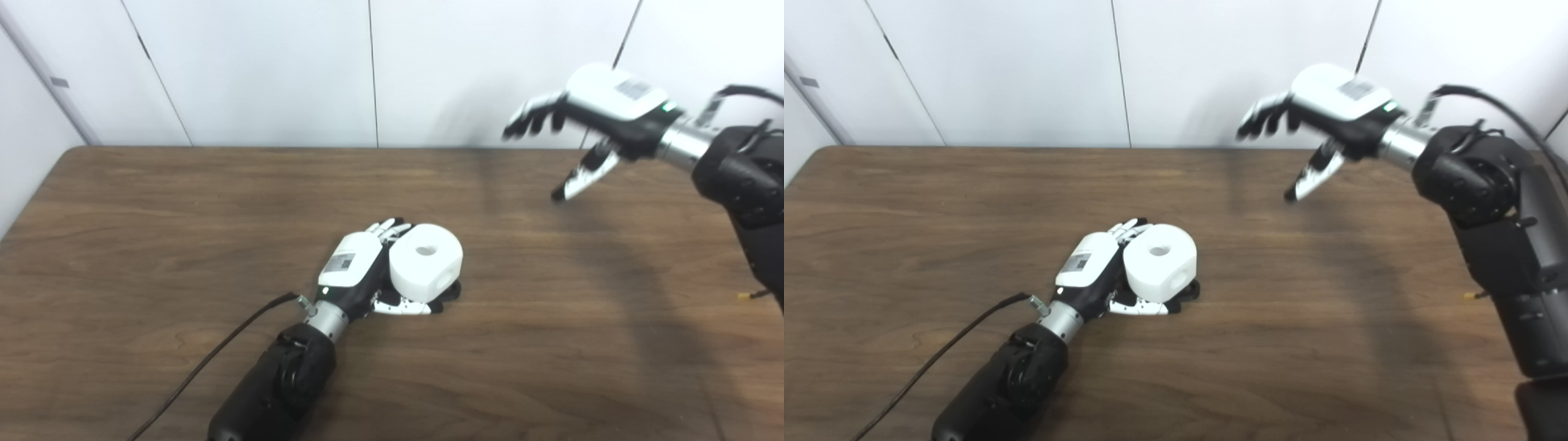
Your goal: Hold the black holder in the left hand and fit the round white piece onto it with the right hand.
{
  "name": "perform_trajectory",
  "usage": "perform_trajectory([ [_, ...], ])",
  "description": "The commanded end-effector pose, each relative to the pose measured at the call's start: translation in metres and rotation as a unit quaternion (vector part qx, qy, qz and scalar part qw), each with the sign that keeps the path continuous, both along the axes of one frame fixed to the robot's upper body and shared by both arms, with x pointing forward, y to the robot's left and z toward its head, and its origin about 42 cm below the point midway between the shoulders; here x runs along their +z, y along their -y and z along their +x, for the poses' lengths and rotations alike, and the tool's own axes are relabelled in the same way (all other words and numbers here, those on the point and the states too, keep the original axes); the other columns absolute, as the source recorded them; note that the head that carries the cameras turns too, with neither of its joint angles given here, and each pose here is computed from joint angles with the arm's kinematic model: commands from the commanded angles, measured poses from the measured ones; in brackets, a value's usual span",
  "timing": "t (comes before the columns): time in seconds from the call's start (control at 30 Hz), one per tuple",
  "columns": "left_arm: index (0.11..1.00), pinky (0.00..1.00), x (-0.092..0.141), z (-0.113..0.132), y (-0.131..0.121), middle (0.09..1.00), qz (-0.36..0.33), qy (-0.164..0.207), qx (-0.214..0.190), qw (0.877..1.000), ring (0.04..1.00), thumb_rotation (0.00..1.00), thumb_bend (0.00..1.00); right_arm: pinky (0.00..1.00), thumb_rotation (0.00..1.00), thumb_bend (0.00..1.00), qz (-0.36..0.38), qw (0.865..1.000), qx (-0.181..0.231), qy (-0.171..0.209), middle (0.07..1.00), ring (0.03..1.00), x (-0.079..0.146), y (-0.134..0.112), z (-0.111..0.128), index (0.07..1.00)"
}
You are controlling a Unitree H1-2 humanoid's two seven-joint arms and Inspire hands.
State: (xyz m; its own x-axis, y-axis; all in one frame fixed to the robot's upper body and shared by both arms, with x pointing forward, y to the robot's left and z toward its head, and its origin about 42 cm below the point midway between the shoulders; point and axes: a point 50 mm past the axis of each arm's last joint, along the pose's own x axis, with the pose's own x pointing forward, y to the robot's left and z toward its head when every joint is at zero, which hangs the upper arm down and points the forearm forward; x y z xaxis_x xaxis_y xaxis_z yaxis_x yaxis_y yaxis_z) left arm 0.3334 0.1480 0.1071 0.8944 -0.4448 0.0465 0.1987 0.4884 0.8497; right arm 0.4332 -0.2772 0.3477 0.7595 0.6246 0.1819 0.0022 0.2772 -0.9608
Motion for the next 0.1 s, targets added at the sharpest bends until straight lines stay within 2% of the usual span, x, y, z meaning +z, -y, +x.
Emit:
perform_trajectory([
  [0.0, 0.484, 0.95, -0.0588, -0.0349, -0.0099, 0.876, 0.053, -0.111, -0.004, 0.992, 0.946, 0.06, 0.52, 0.51, 0.0, 0.74, 0.079, 0.996, -0.016, 0.03, 0.652, 0.601, 0.0189, 0.0004, -0.0006, 0.649],
  [0.07, 0.483, 0.95, -0.0589, -0.0349, -0.0112, 0.875, 0.05, -0.112, -0.003, 0.992, 0.944, 0.05, 0.52, 0.46, 0.0, 0.73, 0.139, 0.989, -0.034, 0.025, 0.639, 0.567, 0.0139, 0.0013, -0.0026, 0.63],
])
